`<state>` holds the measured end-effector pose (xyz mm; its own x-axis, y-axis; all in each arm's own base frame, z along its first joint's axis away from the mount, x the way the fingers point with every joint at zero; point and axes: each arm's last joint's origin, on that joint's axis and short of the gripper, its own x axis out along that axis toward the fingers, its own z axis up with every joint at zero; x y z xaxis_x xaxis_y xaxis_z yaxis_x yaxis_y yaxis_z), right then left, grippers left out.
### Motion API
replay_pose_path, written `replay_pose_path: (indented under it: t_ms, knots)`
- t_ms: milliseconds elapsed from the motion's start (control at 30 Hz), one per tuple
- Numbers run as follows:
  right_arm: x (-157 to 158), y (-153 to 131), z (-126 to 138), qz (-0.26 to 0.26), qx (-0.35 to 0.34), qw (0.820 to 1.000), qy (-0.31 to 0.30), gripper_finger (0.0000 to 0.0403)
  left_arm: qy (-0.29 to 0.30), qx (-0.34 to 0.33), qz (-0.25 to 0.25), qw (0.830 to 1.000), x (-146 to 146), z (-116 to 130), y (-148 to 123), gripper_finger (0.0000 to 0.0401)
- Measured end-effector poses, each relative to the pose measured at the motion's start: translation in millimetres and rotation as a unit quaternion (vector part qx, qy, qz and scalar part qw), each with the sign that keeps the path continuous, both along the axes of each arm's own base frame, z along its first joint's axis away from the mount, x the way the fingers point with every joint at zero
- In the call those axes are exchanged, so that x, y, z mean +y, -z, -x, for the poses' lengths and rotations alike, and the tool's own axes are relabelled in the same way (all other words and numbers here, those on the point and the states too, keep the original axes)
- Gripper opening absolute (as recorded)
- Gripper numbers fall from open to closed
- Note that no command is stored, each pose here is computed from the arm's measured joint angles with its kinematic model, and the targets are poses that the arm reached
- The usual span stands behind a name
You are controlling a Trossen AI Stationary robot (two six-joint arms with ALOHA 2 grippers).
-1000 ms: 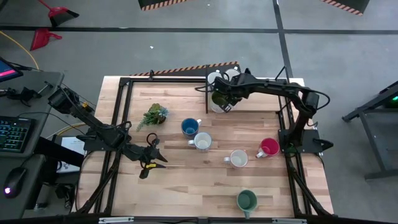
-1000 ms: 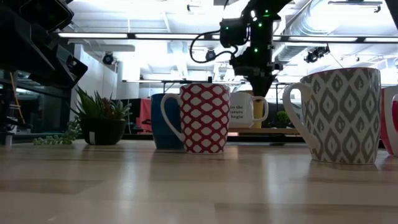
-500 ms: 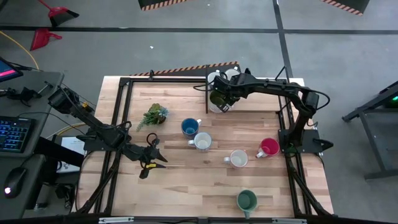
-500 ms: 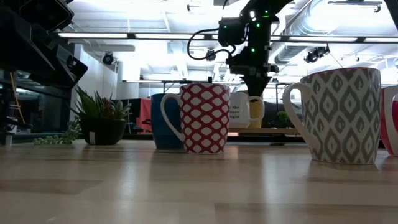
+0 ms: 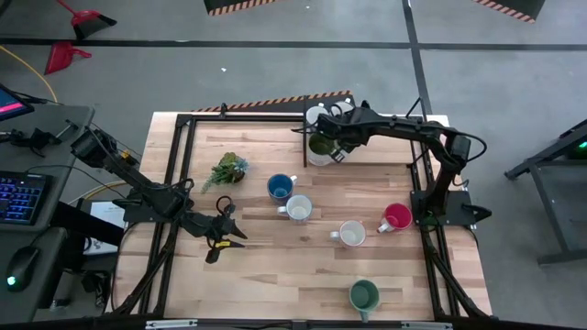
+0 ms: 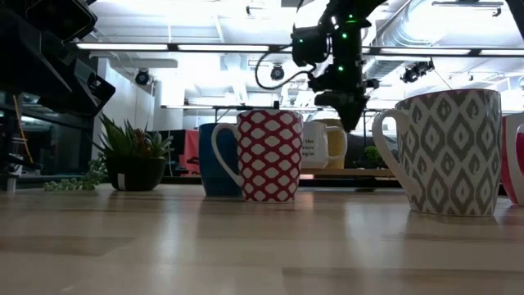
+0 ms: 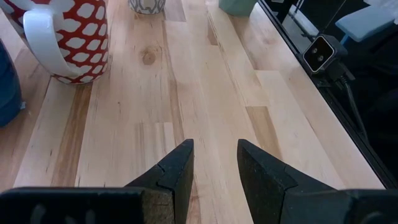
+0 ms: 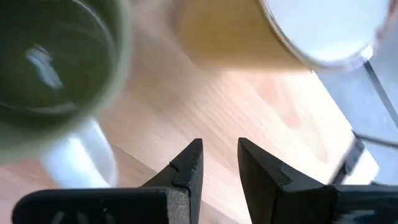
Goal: Place coffee mugs
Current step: Put the white green mug on the shelf
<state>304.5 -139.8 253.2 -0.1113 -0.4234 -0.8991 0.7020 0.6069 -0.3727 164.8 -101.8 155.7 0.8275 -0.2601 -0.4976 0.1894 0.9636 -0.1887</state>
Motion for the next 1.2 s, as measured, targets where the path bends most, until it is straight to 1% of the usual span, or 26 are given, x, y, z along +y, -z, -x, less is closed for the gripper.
replay_pose_path:
  t_ms: [100, 233, 467, 600, 733, 867, 1067, 1200]
  knots:
    - [4.3, 0.4, 5.4, -0.020, 0.022, 0.999, 0.013, 0.0081, 0.000, 0.000, 0.000, 1.000, 0.0, 0.0, 0.0, 0.0113]
    - [15.4, 0.8, 6.9, -0.056, 0.034, 0.998, 0.017, 0.0081, 0.000, 0.000, 0.000, 1.000, 0.0, 0.0, 0.0, 0.0113]
    - [37.8, 1.7, -1.0, -0.113, 0.017, 0.993, -0.014, 0.0081, 0.000, 0.000, 0.000, 1.000, 0.0, 0.0, 0.0, 0.0113]
    - [47.7, 2.3, -9.4, -0.136, -0.011, 0.990, -0.045, 0.0081, 0.000, 0.000, 0.000, 1.000, 0.0, 0.0, 0.0, 0.0113]
    - [51.1, 2.0, -22.7, -0.146, -0.069, 0.983, -0.090, 0.0081, -0.001, 0.000, -0.001, 1.000, 0.1, 0.0, 0.0, 0.0113]
    - [48.4, 0.4, -32.8, -0.139, -0.117, 0.976, -0.123, 0.0081, -0.001, -0.001, -0.001, 1.000, 0.1, -0.1, 0.0, 0.0113]
    - [37.1, -0.8, -34.3, -0.120, -0.133, 0.976, -0.126, 0.0081, -0.001, -0.001, -0.001, 1.000, 0.1, -0.1, 0.0, 0.0113]
    - [32.6, -0.9, -33.4, -0.117, -0.134, 0.976, -0.128, 0.0081, -0.001, -0.001, -0.001, 1.000, 0.1, -0.1, 0.0, 0.0113]
